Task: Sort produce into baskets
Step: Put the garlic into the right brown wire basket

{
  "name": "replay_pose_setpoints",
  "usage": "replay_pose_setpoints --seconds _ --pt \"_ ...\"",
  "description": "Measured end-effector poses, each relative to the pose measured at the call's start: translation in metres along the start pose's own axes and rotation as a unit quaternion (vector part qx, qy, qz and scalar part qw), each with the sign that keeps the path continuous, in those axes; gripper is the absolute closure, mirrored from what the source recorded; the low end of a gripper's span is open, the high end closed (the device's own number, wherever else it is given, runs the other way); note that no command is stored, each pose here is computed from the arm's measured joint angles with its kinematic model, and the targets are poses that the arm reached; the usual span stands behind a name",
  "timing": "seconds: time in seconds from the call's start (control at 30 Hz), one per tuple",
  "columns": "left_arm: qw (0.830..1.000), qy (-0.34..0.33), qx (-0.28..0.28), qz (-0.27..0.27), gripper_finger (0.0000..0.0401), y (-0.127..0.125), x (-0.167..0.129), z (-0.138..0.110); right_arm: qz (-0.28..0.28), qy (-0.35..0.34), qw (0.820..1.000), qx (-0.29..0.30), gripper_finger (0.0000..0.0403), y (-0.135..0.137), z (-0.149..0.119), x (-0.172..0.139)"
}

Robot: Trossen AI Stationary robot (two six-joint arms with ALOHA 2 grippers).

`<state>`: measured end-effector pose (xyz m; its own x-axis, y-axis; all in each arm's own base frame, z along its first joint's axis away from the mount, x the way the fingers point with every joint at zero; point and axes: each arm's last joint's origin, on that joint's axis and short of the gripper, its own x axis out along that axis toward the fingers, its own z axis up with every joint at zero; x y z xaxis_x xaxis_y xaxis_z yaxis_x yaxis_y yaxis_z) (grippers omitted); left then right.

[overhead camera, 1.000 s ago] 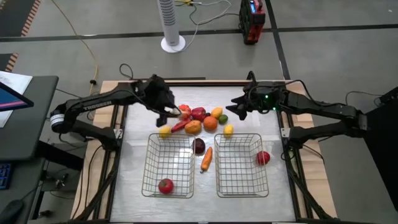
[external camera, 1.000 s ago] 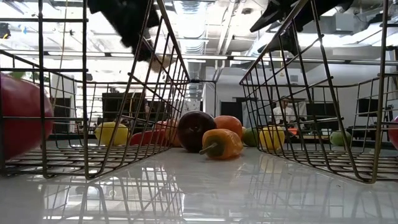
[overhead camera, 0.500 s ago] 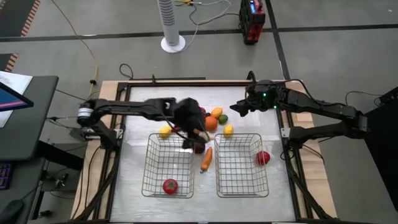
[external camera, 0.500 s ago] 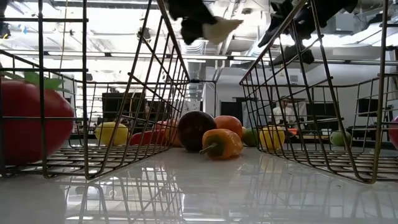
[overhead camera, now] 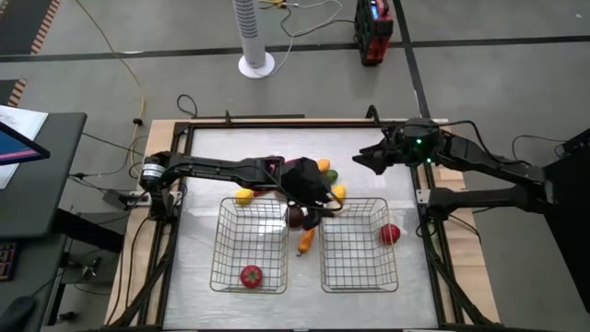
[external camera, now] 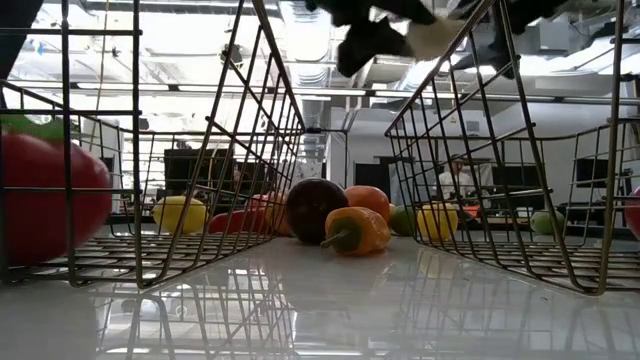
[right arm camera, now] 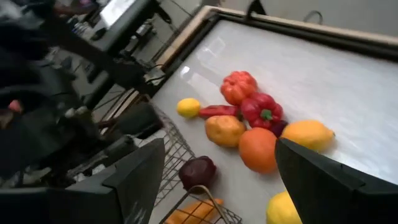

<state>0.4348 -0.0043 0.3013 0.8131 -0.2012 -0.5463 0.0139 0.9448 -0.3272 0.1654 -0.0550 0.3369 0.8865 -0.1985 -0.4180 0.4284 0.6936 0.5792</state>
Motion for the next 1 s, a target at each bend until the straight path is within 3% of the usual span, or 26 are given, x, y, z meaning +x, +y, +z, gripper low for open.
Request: replay_pose_setpoints --seconds 0.2,0.3,0.87,1.0 --pt "0.996 -0.078 -0.034 -0.013 0.0236 -0.002 0.010 0.012 0.026 -0.010 0.999 -0.018 0.0072 0.006 -0.003 -0.013" --pt "0.997 -0.075 -0.032 -0.014 0.0236 -0.002 0.013 0.009 0.035 -0.019 0.998 -0.044 0.0072 0.009 -0.004 -0.021" --pt "0.996 -0.079 -0.038 0.008 0.0236 -0.005 0.017 0.007 0.043 -0.034 0.997 -0.054 0.0072 0.011 -0.005 -0.029" --pt "0.996 -0.079 -0.038 0.014 0.0210 -0.005 0.017 0.006 0.054 -0.046 0.996 -0.056 0.0072 0.013 -0.003 -0.032"
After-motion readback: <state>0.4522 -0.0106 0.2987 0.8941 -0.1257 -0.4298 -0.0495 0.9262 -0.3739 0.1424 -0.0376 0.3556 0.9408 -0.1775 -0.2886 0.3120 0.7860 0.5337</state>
